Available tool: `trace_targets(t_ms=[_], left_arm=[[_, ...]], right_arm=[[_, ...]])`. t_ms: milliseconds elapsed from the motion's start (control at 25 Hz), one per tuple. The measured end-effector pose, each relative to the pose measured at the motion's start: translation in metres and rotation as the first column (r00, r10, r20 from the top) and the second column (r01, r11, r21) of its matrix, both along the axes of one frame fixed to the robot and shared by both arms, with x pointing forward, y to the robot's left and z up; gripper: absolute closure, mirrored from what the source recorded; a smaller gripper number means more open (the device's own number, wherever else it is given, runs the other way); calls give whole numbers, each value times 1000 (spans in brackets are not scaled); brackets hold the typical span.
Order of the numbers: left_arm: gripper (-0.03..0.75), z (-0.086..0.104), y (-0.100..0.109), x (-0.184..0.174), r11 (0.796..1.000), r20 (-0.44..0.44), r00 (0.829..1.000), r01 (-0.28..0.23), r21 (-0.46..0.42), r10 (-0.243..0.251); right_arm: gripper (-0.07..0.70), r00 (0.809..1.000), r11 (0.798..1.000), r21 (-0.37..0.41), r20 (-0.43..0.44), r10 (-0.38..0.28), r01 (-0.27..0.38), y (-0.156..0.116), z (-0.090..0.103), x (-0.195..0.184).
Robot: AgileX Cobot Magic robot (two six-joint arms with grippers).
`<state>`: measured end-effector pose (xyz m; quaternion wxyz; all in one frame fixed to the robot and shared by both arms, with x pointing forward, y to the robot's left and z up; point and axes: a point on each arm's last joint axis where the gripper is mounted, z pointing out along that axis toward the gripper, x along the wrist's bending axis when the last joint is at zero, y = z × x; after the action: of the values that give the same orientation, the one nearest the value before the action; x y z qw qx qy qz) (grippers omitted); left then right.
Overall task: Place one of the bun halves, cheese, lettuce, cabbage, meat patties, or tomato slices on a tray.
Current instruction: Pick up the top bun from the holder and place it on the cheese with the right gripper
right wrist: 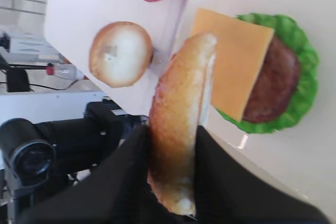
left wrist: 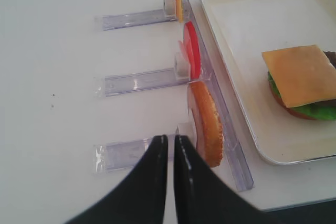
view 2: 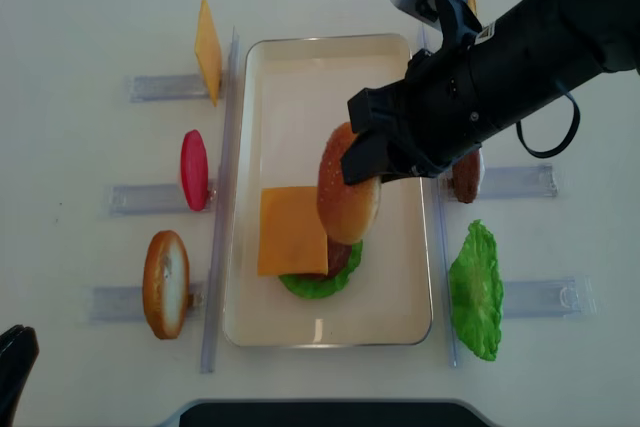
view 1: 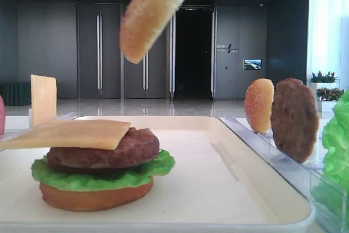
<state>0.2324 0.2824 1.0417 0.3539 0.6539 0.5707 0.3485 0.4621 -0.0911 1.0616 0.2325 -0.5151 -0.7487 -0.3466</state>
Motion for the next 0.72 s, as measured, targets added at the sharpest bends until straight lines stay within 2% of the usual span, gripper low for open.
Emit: trace_targets(t_ms=[240,360,560,720], left_arm=[[414,0,0,0,1000,0,1000,0,0,0],[414,0,0,0,1000,0,1000,0,0,0],[414,0,0,0,1000,0,1000,0,0,0],[414,0,0,0,1000,0,1000,0,0,0]], right_arm=[[423,1000,985,170,9,-15,13,14,1,3],[423,1000,976,219,-5,13,-12,25,-6,-7],[423,999,971,235,14,33,-36,44,-17,-21],[423,999,967,253,-23,30,-23,56,-32,-17]])
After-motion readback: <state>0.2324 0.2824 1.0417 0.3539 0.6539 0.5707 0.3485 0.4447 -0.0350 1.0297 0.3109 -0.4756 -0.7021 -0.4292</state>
